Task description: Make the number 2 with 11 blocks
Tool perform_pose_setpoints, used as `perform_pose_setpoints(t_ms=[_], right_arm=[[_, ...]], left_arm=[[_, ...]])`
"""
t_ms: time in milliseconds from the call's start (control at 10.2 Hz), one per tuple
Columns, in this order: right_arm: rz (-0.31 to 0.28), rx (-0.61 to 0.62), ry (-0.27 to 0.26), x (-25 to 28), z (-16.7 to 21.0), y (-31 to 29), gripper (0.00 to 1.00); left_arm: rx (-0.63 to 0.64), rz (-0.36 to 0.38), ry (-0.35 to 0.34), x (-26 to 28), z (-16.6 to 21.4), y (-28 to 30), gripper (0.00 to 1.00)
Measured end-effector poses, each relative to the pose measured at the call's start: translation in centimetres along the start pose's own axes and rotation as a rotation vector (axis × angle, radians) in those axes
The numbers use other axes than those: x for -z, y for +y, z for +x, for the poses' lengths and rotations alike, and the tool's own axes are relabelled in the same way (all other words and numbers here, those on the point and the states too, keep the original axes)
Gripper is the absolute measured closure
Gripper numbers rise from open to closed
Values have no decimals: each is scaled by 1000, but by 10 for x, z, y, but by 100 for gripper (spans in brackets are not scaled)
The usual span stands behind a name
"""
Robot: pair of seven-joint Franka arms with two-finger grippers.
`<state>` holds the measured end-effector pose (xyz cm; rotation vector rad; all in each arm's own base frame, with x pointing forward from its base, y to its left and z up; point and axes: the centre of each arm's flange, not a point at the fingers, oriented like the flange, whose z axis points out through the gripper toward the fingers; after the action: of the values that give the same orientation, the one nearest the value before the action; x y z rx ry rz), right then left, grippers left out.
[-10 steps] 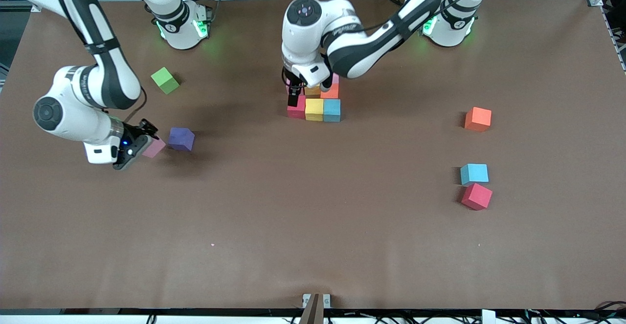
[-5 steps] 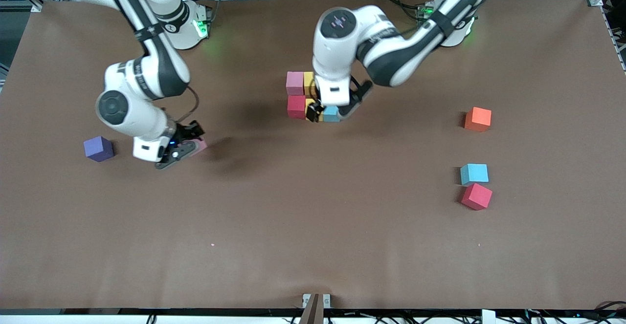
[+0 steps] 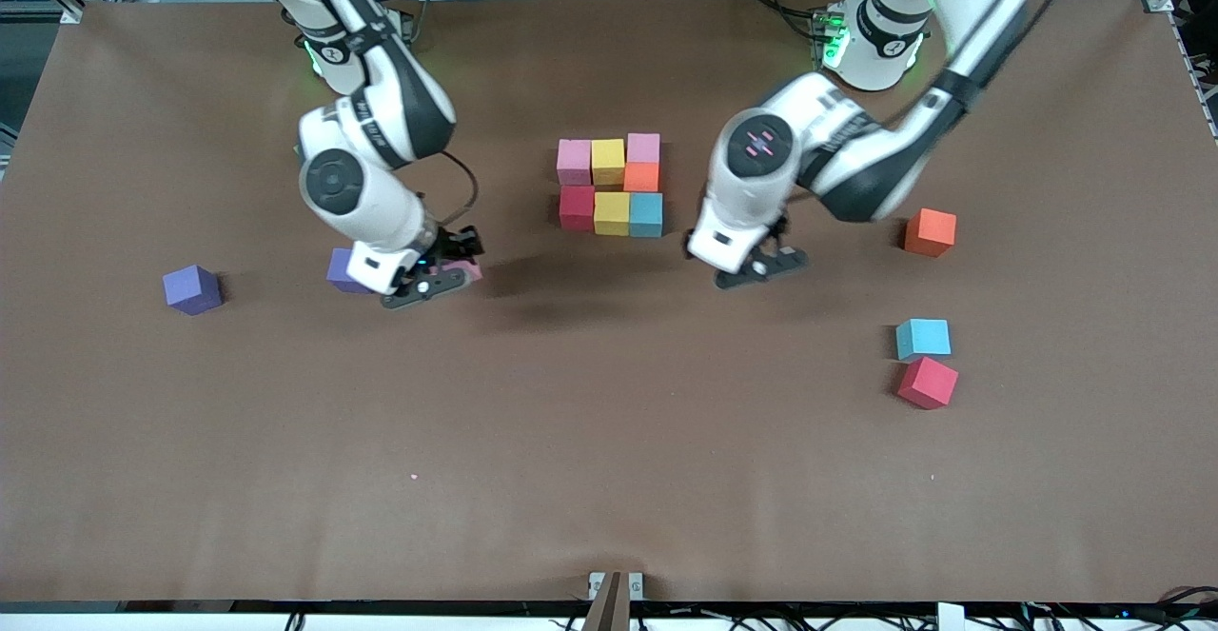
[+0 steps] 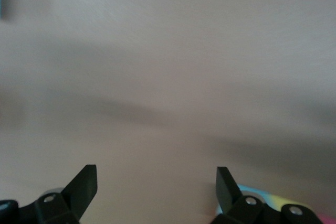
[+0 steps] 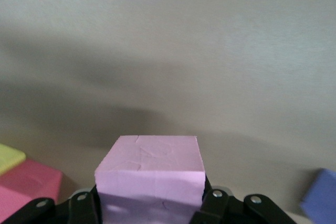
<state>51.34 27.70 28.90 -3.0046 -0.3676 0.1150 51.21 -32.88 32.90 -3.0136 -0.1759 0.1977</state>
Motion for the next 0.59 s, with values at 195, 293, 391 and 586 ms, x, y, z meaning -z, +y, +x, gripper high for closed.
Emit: perform_pose_setpoints(t_ms=[195, 293, 391, 586], right_arm=[[1, -76, 7, -25, -1, -38, 38], [1, -112, 6, -35, -2, -56, 38], [2, -149, 5, -42, -2, -75, 38], [3, -220, 0, -57, 0, -112, 38]], left_arm=[[-225, 25, -46, -17, 34, -56, 0], [-308, 28, -61, -25, 50, -84, 0], [-372, 31, -72, -33, 65, -110, 0], [-479, 24, -62, -44, 89, -148, 0]])
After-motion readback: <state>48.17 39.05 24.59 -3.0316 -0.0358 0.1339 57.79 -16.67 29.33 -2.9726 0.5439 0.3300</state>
